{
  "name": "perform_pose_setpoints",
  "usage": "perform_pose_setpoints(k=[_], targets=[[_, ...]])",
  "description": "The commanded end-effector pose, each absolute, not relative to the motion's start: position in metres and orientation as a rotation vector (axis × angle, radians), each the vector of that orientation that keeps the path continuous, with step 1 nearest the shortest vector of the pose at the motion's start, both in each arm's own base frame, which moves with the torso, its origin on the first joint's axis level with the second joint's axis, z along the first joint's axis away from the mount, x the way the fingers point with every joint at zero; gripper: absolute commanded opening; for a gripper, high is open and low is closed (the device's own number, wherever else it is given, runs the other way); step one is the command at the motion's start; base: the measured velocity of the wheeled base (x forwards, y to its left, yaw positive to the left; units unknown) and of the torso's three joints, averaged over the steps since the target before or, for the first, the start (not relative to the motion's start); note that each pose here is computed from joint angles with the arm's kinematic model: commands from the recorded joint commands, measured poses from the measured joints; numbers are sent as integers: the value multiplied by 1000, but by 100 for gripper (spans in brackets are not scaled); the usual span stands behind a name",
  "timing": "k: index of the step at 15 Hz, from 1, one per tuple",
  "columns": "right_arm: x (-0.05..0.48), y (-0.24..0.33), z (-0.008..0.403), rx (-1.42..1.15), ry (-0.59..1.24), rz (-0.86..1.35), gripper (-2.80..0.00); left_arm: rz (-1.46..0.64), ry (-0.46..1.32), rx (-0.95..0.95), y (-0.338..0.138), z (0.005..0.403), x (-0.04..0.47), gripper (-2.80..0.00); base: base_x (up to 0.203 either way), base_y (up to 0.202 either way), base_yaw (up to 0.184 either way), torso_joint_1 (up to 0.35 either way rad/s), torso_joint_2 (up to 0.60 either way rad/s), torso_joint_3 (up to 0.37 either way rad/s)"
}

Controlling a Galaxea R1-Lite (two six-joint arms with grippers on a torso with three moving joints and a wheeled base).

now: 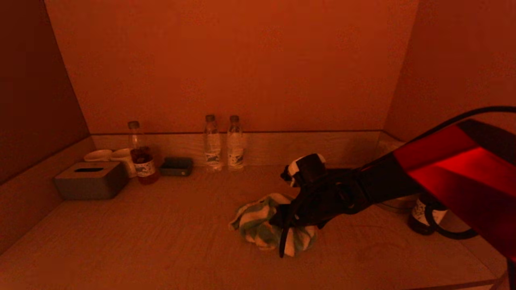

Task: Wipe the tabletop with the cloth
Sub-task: Pick up the tablecloth

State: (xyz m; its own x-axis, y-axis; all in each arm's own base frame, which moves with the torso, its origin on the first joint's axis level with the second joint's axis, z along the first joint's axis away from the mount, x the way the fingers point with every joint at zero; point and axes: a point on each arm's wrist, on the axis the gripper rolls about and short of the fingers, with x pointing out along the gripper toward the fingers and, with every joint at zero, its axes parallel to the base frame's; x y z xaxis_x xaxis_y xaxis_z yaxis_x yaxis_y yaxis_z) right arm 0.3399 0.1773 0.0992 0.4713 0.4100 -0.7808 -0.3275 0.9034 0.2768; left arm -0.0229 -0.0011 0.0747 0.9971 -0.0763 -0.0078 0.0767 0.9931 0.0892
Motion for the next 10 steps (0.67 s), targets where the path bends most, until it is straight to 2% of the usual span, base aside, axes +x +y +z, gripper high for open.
perform_pose_setpoints(k=[1,6,10], targets=[[340,177,99,83,975,427,-280,-77,4,90,-1,75,-23,-280,0,0,0,0,0,0],[344,175,101,95,964,420,-280,-76,4,90,-1,75,-23,-280,0,0,0,0,0,0],[366,145,113,180,915,323,-280,-77,4,90,-1,75,-23,-280,0,0,0,0,0,0]])
